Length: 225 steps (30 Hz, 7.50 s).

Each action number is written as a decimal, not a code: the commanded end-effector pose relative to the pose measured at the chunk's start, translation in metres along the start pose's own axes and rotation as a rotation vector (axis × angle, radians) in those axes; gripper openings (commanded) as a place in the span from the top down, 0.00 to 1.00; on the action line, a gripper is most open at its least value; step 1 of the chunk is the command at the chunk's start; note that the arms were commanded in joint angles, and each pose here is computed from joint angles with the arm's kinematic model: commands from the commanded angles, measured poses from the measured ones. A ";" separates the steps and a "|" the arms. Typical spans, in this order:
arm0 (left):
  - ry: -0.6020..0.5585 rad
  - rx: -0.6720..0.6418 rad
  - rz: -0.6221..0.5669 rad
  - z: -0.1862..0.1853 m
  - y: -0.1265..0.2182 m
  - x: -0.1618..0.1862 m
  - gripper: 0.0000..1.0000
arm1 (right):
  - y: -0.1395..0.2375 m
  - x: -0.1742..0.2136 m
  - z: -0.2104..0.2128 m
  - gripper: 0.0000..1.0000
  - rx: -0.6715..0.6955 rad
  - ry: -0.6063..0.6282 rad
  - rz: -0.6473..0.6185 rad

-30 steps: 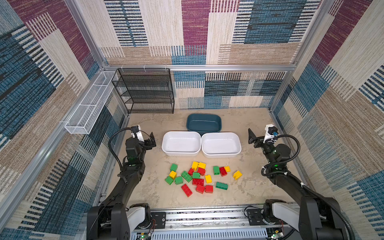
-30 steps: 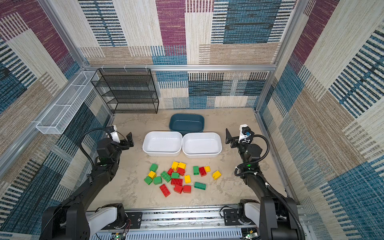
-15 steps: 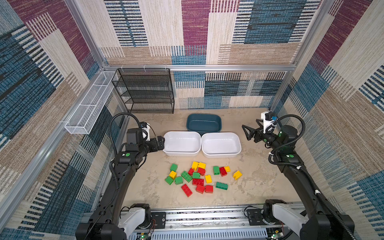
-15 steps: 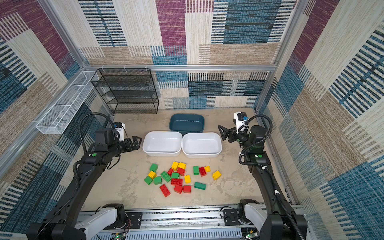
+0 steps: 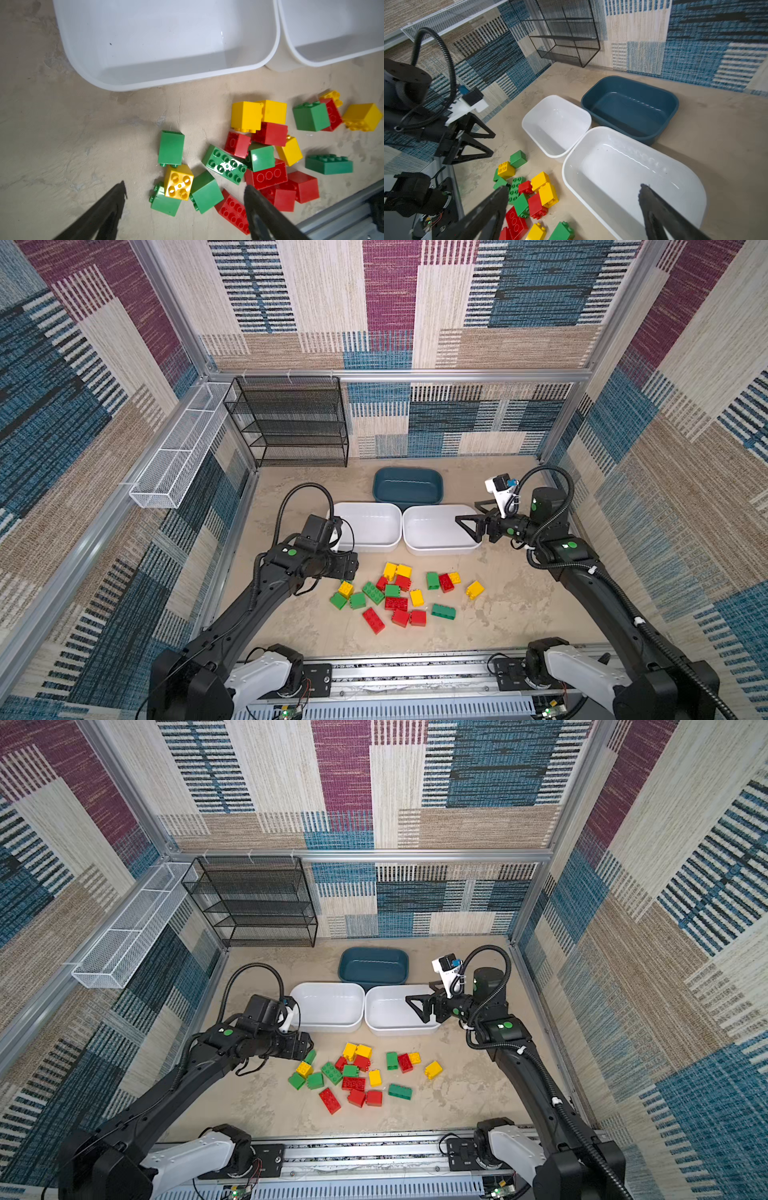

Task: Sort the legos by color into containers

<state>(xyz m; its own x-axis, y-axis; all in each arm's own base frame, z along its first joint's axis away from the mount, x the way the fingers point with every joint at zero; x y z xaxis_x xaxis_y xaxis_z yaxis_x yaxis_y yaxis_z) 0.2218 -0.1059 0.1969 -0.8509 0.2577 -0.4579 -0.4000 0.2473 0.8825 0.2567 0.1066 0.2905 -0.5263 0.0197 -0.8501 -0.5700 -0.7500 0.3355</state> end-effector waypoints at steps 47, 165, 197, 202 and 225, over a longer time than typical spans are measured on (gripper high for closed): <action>-0.269 -0.160 0.345 -0.014 -0.082 0.003 0.72 | -0.016 0.046 0.021 0.01 -0.061 -0.076 0.127; -0.027 -0.108 0.245 -0.017 -0.009 -0.009 0.70 | -0.024 0.028 0.022 0.01 -0.092 -0.058 0.089; -0.011 -0.030 -0.158 -0.031 -0.119 -0.273 0.71 | -0.035 0.010 0.000 0.01 0.030 -0.002 0.030; -0.036 -0.073 -0.233 -0.024 -0.151 -0.288 0.72 | -0.037 0.011 -0.004 0.01 0.033 -0.005 0.034; -0.065 -0.072 -0.209 -0.026 -0.108 -0.279 0.35 | -0.029 0.009 -0.002 0.01 -0.009 -0.027 0.037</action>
<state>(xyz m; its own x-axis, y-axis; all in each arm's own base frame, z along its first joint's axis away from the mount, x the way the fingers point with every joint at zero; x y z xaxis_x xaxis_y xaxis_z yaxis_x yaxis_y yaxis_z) 0.5113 -0.2340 0.2176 -0.7117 0.2418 -0.6596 -0.6226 0.2178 0.7516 0.2723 0.1255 0.2637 -0.5766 0.0024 -0.8170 -0.5579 -0.7318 0.3915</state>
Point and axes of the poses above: each gripper's point midway between its finger pads, its own y axis back along the fingers, its own z axis along the line the jaws close on, x = y × z, the point moved 8 cm from there along y, back along the fingers, and after that the axes turned 5 degrees about -y, right-handed, at the moved point
